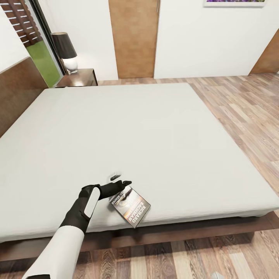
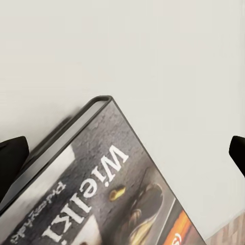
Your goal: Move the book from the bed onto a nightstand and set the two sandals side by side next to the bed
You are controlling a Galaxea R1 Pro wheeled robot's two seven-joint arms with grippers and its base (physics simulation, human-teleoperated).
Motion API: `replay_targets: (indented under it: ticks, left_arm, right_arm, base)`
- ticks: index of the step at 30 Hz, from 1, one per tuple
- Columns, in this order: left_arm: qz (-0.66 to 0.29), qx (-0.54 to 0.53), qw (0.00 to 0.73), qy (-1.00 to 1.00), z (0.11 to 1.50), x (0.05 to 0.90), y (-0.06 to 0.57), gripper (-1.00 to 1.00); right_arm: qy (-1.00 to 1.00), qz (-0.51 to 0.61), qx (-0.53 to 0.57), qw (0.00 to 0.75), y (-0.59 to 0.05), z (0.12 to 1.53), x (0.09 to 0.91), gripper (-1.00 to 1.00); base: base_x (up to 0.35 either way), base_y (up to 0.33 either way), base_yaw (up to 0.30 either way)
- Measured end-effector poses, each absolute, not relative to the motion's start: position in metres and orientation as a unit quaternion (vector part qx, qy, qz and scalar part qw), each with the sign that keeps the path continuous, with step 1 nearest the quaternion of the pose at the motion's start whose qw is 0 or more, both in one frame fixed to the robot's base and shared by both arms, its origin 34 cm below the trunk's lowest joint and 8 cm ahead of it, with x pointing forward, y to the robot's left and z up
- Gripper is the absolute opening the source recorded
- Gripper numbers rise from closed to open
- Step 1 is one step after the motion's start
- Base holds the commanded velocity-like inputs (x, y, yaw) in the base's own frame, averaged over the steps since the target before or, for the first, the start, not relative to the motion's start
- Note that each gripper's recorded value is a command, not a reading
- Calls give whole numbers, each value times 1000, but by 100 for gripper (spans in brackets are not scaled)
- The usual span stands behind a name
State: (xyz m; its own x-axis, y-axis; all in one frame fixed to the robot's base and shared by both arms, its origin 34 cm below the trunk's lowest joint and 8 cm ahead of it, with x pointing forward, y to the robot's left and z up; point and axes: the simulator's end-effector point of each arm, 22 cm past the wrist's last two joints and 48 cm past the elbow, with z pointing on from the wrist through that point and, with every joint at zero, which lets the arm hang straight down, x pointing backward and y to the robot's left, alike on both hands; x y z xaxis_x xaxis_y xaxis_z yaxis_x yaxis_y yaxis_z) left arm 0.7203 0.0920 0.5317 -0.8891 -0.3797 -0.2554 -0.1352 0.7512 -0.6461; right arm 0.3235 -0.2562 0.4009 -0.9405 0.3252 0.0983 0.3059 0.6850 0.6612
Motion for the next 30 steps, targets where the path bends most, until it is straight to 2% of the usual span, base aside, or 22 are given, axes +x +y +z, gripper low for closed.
replay_targets:
  ticks: [10,30]
  left_arm:
    - [-324,-141,188,916,532,720,92,100]
    - [-324,-141,188,916,532,720,92,100]
  right_arm:
    - [918,358,172,14,-256,401,324,100]
    - [918,358,172,13,-256,401,323,100]
  base:
    - [-114,0,0]
    - [-5,0,0]
